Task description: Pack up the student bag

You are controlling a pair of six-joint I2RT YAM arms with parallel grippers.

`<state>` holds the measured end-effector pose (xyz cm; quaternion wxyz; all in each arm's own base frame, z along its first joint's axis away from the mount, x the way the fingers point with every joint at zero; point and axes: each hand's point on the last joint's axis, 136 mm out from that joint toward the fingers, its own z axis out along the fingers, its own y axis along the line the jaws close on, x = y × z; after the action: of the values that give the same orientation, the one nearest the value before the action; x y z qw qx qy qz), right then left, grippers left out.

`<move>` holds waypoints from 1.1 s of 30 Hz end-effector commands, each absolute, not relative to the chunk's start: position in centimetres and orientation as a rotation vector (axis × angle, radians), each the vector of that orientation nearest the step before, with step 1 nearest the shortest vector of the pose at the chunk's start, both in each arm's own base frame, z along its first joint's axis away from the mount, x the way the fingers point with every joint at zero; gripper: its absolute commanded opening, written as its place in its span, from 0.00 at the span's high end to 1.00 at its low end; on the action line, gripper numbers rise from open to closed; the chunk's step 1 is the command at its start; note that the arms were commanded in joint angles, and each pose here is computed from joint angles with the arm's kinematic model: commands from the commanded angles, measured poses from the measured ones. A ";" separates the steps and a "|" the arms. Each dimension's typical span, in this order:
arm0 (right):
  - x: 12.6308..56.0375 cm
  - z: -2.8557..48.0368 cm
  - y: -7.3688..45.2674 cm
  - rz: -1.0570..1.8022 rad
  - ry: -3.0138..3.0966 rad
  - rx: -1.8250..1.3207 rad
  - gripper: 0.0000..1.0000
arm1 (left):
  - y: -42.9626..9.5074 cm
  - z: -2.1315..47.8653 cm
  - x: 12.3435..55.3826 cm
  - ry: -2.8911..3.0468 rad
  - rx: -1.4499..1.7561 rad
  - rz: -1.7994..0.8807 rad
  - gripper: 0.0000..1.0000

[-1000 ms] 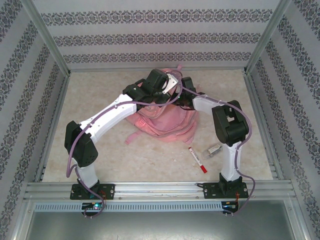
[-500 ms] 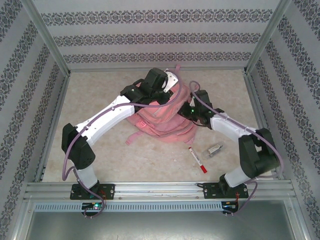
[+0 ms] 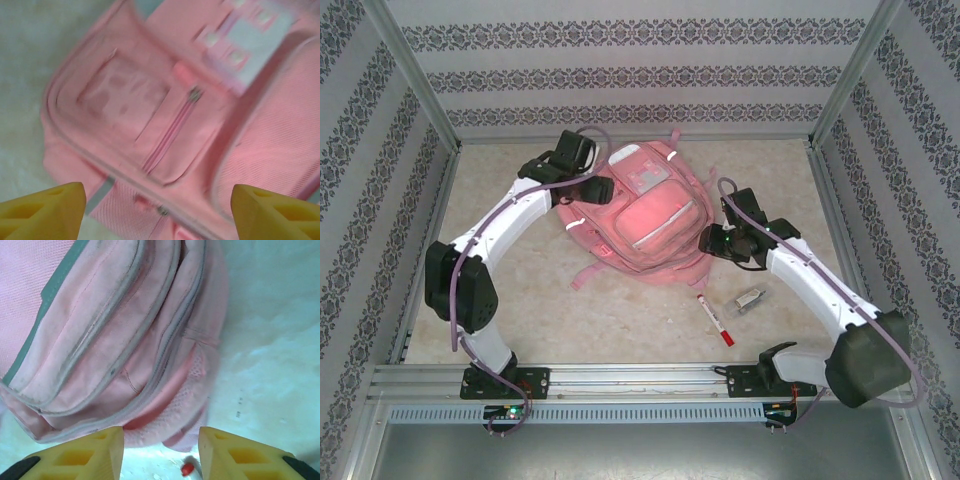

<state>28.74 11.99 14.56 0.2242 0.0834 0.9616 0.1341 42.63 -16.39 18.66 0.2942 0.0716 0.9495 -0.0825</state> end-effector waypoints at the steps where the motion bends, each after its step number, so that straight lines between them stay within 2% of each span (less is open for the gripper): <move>1: 28.3 16.8 9.1 0.072 2.634 0.053 0.48 | -15.6 15.7 42.5 2.604 0.036 -0.334 0.24; 2: 28.6 17.5 8.7 0.038 2.620 0.026 0.41 | -15.5 15.2 43.2 2.596 0.023 -0.361 0.24; 3: 28.9 18.1 8.4 0.013 2.604 0.009 0.03 | -15.4 14.6 43.9 2.593 0.012 -0.400 0.24; 6: 30.2 19.9 7.7 0.048 2.541 0.077 0.02 | -16.0 13.3 45.8 2.588 -0.001 -0.469 0.23; 9: 29.9 20.6 9.6 0.280 2.526 0.025 0.02 | -17.2 11.7 47.1 2.587 -0.021 -0.542 0.23; 13: 29.8 19.7 11.6 0.448 2.548 0.070 0.02 | -17.3 8.4 46.4 2.673 -0.080 -0.543 0.27; 17: 28.8 17.7 18.1 0.636 2.616 -0.088 0.19 | -15.1 5.9 44.8 2.720 -0.151 -0.401 0.29; 22: 29.9 13.4 22.4 0.695 2.676 -0.045 0.35 | -14.1 4.2 43.8 2.743 -0.222 -0.363 0.55; 25: 32.2 10.6 23.2 0.651 2.699 -0.045 0.48 | -12.8 4.0 42.5 2.739 -0.289 -0.302 0.64; 26: 33.2 9.7 23.3 0.627 2.708 -0.047 0.55 | -12.4 4.1 42.0 2.726 -0.306 -0.289 0.69; 29: 36.1 8.2 23.8 0.602 2.708 -0.080 0.71 | -11.9 3.9 40.1 2.736 -0.330 -0.287 0.72; 33: 38.9 6.9 23.9 0.555 2.696 -0.136 0.72 | -11.8 3.2 37.9 2.789 -0.342 -0.297 0.72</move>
<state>34.77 22.93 5.26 0.1256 -0.0207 0.9742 0.1863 42.02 -13.12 6.30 0.2316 -0.1014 0.9573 -0.1403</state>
